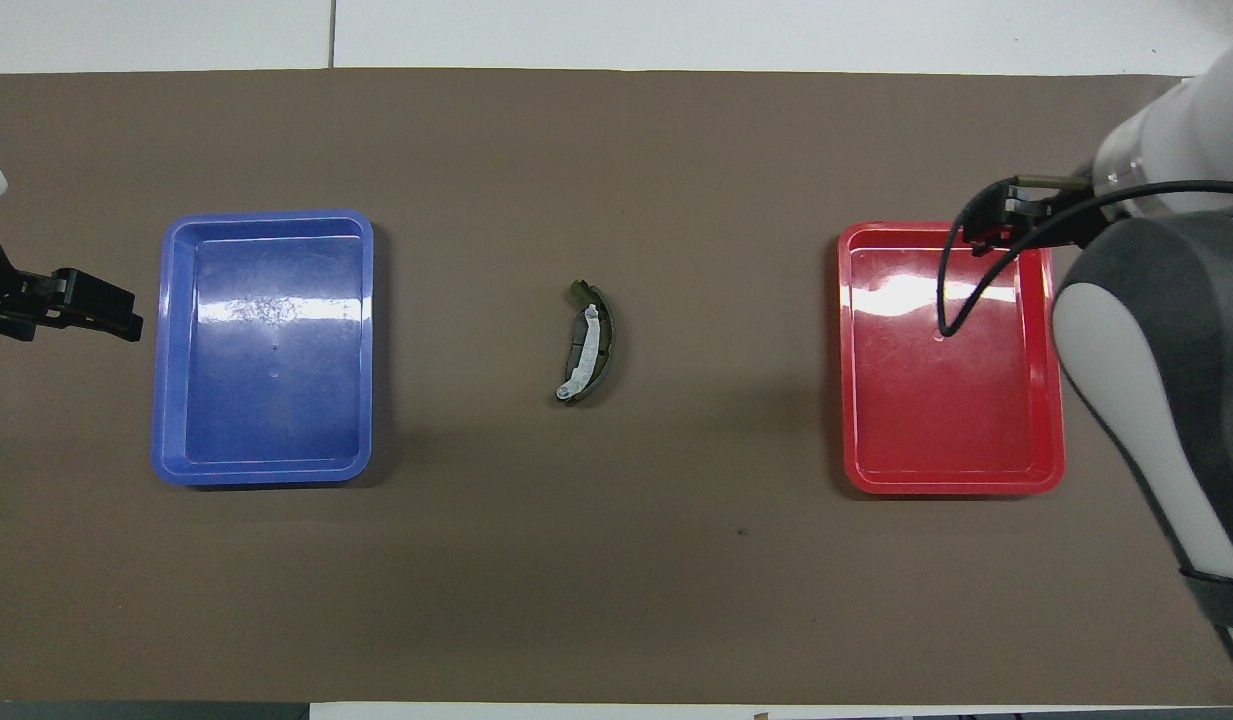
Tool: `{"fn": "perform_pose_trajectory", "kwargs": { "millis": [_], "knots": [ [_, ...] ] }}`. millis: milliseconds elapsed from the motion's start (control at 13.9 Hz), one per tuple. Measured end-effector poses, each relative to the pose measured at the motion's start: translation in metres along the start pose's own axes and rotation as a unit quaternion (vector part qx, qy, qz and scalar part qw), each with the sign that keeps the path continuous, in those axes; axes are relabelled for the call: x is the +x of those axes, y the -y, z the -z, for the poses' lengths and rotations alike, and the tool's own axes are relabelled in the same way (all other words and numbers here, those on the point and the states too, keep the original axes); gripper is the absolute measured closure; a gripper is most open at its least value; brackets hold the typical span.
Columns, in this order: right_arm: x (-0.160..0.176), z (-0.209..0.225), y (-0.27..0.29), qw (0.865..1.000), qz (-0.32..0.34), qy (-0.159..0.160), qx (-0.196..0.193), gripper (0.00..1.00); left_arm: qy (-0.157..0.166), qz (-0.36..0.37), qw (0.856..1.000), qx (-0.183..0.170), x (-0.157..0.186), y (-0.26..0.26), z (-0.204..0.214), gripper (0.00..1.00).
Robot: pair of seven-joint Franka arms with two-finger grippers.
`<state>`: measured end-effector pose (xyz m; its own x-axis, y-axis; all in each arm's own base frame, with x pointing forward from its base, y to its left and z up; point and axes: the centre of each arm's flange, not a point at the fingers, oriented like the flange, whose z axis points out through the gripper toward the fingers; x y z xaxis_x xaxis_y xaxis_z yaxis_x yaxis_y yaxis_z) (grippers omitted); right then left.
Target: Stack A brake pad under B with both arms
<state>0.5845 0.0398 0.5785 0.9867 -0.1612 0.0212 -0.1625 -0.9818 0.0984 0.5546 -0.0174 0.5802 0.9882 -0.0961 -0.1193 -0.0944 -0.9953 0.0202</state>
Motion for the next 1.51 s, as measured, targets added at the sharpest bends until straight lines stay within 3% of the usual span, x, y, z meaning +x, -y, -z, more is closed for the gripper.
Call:
{"fn": "perform_pose_trajectory", "kwargs": {
  "millis": [287, 502, 861, 1292, 1507],
  "knots": [
    [-0.027, -0.003, -0.064, 0.999, -0.009, 0.033, -0.003, 0.00, 0.000, 0.000, 1.000, 0.000, 0.000, 0.000, 0.000, 0.00],
    [-0.048, 0.010, -0.071, 0.998, -0.018, 0.057, 0.023, 0.00, 0.000, 0.000, 1.000, 0.000, 0.000, 0.000, 0.000, 0.00],
    [-0.055, 0.053, -0.071, 0.998, -0.017, 0.058, 0.035, 0.00, 0.000, 0.000, 1.000, 0.000, 0.000, 0.000, 0.000, 0.00],
    [-0.044, 0.057, -0.071, 0.998, 0.020, 0.055, 0.036, 0.00, 0.000, 0.000, 1.000, 0.000, 0.000, 0.000, 0.000, 0.00],
    [-0.039, 0.059, -0.056, 0.999, 0.039, 0.032, 0.017, 0.00, 0.000, 0.000, 1.000, 0.000, 0.000, 0.000, 0.000, 0.00]
  ]
}}
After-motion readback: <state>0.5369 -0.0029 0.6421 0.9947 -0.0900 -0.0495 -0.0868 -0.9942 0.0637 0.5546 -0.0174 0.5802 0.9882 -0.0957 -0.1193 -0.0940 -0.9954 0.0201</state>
